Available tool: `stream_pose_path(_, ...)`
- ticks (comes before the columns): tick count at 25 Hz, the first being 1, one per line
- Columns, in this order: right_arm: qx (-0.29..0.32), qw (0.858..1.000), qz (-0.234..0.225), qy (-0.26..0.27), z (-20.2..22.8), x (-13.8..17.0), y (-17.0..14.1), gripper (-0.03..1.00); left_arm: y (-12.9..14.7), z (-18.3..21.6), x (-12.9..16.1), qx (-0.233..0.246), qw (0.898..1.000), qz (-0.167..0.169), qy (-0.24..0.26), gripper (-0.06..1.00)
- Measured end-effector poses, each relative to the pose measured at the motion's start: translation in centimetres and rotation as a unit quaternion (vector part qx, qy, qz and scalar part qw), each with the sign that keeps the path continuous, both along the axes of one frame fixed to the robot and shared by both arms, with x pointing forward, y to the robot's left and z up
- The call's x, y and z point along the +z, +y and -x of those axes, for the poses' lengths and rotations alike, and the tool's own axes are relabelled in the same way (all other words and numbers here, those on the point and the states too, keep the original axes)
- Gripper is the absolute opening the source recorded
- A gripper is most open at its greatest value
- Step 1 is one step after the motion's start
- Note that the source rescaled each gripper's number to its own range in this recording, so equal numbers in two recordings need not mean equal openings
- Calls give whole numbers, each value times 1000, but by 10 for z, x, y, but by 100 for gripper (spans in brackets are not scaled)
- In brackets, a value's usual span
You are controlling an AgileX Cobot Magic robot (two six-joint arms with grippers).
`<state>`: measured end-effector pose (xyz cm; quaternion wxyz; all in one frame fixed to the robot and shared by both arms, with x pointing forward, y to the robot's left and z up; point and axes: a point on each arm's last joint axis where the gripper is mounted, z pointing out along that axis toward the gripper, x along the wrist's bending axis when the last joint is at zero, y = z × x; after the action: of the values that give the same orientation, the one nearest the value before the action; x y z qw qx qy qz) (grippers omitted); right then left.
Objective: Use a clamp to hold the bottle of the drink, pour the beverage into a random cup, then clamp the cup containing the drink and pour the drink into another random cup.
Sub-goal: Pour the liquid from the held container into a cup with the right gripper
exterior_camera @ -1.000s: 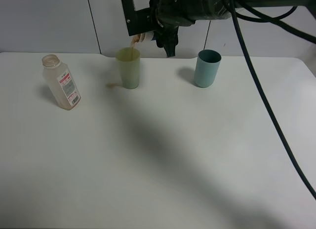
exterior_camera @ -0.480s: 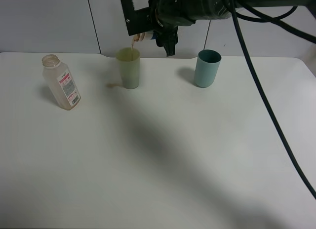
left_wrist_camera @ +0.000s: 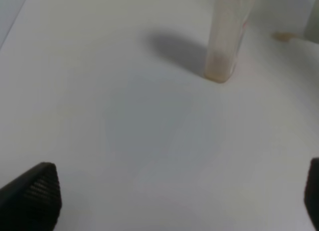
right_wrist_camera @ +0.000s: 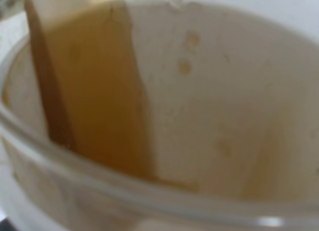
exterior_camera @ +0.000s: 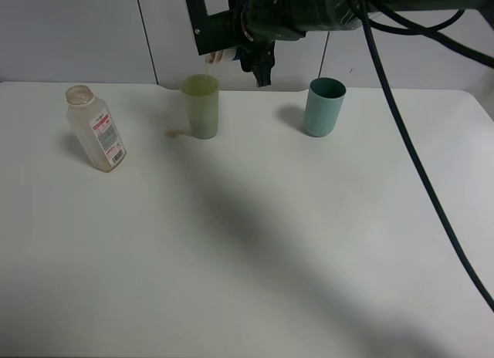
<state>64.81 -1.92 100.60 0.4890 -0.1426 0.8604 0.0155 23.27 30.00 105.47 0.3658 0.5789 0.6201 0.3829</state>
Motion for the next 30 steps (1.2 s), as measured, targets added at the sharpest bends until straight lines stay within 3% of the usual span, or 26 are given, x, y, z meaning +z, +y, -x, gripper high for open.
stream_pose_path(30,23,999,18,-22,-4,-1,3,0,0,0,0,0,1000,0,0,99)
